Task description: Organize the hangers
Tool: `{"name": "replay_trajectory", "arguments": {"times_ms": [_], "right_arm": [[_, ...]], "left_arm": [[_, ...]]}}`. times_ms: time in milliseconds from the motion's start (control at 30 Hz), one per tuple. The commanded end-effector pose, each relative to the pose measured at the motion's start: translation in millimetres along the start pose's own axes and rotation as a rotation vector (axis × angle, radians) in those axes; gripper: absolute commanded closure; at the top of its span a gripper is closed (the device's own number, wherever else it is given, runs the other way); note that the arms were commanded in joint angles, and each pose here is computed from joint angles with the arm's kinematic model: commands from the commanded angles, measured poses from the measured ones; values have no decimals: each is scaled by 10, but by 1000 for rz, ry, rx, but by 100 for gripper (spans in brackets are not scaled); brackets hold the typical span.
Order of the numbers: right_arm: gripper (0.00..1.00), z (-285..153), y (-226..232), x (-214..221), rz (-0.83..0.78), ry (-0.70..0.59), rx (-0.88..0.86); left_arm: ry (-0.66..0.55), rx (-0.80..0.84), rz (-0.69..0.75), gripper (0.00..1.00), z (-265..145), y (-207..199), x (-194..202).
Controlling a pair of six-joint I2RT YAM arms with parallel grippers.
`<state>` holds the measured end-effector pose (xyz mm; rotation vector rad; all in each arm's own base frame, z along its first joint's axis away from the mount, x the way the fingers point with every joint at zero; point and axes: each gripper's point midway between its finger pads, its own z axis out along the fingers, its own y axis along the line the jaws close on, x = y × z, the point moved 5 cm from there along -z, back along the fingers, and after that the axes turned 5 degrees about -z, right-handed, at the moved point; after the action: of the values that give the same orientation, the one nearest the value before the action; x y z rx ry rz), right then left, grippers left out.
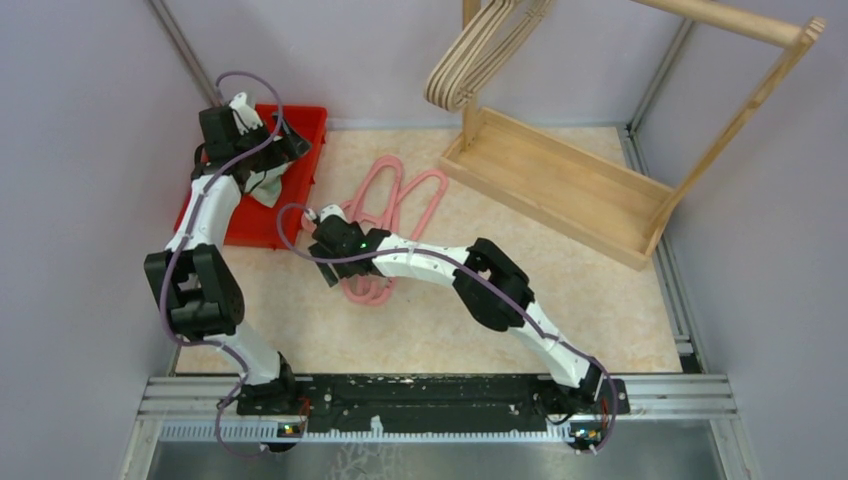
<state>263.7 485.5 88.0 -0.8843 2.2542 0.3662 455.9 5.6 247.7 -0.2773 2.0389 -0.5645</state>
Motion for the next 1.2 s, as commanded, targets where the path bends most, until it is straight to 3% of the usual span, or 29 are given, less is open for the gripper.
{"name": "replay_trajectory", "arguments": {"times_ms": [0,200,500,567,667,800,967,1167], "right_arm": [[25,63,124,-239,31,-55,-38],[33,233,37,-189,41,-35,33],[34,272,-286,143,49,36,243],[42,277,-316,245,49,68,251],[67,209,-381,333,61,98,243],[83,-2,-557,385,80,84,265],[96,-476,-691,289,89,56,268],[100,-1274,-693,129,113,-35,136]], "left_arm": [[-59,39,27,0,-139,-116,-121],[-50,35,31,0,-134,-92,-71],[-64,22,36,0,-190,-78,-28],[-64,23,32,0,-198,-75,-12],[-61,20,37,0,-217,-76,6],[-61,14,36,0,-243,-70,38],[-60,10,40,0,-270,-71,40],[-69,11,35,0,-310,-102,21]]}}
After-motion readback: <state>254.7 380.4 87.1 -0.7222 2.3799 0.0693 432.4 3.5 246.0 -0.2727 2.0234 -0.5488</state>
